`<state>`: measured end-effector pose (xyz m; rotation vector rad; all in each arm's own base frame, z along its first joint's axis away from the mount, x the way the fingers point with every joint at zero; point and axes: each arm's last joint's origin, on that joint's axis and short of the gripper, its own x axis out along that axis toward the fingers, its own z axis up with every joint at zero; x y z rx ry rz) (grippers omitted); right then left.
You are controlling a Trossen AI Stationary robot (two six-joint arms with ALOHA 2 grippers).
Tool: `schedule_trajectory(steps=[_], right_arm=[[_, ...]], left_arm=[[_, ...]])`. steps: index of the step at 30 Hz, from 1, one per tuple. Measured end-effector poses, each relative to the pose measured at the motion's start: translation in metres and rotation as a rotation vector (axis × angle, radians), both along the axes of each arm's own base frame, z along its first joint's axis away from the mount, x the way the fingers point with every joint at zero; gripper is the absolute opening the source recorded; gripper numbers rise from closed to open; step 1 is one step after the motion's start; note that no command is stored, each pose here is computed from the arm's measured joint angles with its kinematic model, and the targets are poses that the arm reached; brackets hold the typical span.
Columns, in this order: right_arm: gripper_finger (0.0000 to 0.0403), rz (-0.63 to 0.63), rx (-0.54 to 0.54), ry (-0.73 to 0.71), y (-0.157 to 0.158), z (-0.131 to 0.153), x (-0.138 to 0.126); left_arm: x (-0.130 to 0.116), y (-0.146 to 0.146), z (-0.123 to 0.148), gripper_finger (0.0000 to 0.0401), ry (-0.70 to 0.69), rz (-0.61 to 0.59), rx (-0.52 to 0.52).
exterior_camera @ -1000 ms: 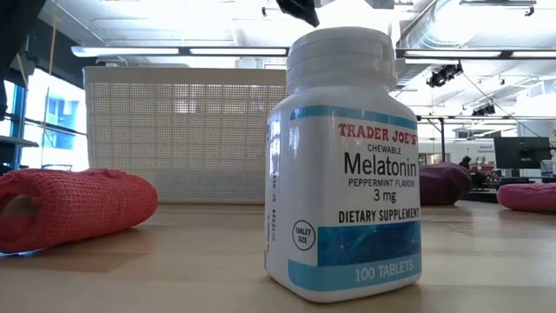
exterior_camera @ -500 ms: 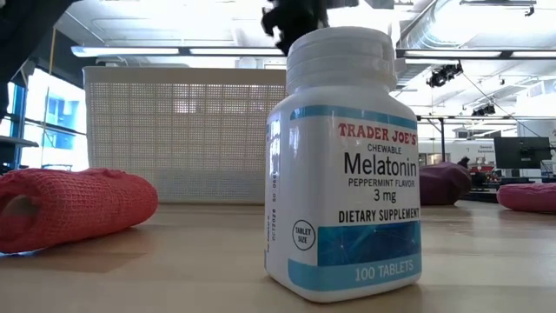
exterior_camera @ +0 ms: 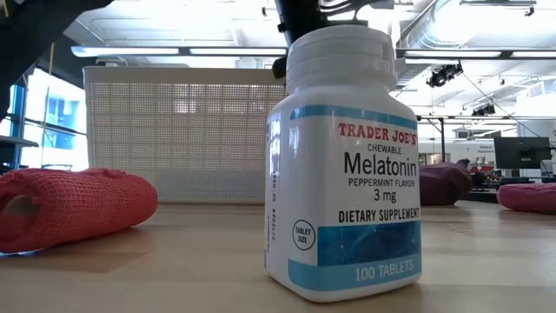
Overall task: Pick & place medical supplies in basket/bin
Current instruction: Put the yellow pill bottle into the white bin
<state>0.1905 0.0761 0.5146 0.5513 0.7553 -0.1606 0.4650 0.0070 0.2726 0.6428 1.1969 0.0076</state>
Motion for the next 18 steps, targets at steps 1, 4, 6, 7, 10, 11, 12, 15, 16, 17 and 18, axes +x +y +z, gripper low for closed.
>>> schedule_trajectory(steps=[1,4,6,7,10,11,12,15,16,17,18], right_arm=[[0.0139,0.008,-0.008,-0.002,0.0008,0.0000,-0.0004],[0.0139,0.022,-0.033,-0.007,0.0024,0.0001,-0.0011],[0.0139,0.032,-0.042,-0.009,0.0032,0.0002,-0.0014],[0.0139,0.034,-0.043,-0.008,0.0033,0.0001,-0.0015],[0.0139,0.037,-0.045,-0.009,0.0034,0.0002,-0.0016],[0.0139,0.037,-0.045,-0.009,0.0034,0.0001,-0.0016],[0.0139,0.037,-0.046,-0.009,0.0034,0.0002,-0.0016],[0.0139,0.044,-0.053,-0.009,0.0035,0.0001,-0.0014],[0.0139,0.044,-0.053,-0.010,0.0034,0.0002,-0.0016],[0.0139,0.044,-0.053,-0.010,0.0034,0.0002,-0.0016],[0.0139,0.044,-0.054,-0.010,0.0034,0.0002,-0.0015]], left_arm=[[0.0002,-0.0001,0.0001,0.0333,0.000,-0.005,0.002],[0.0000,-0.0004,-0.0001,0.0333,0.006,-0.015,0.002],[-0.0010,-0.0010,-0.0009,0.0333,0.018,-0.028,-0.026],[-0.0011,-0.0012,-0.0028,0.0333,0.023,-0.031,-0.034],[-0.0020,-0.0012,-0.0085,0.0333,0.038,-0.019,-0.040],[-0.0030,-0.0012,-0.0091,0.0332,0.043,-0.011,-0.043],[-0.0043,-0.0012,-0.0094,0.0331,0.054,-0.008,-0.045],[-0.0062,-0.0018,-0.0097,0.0319,0.073,-0.014,-0.060],[-0.0063,-0.0020,-0.0095,0.0313,0.073,-0.016,-0.065],[-0.0063,-0.0021,-0.0094,0.0306,0.072,-0.017,-0.071],[-0.0063,-0.0024,-0.0093,0.0298,0.072,-0.017,-0.074]])
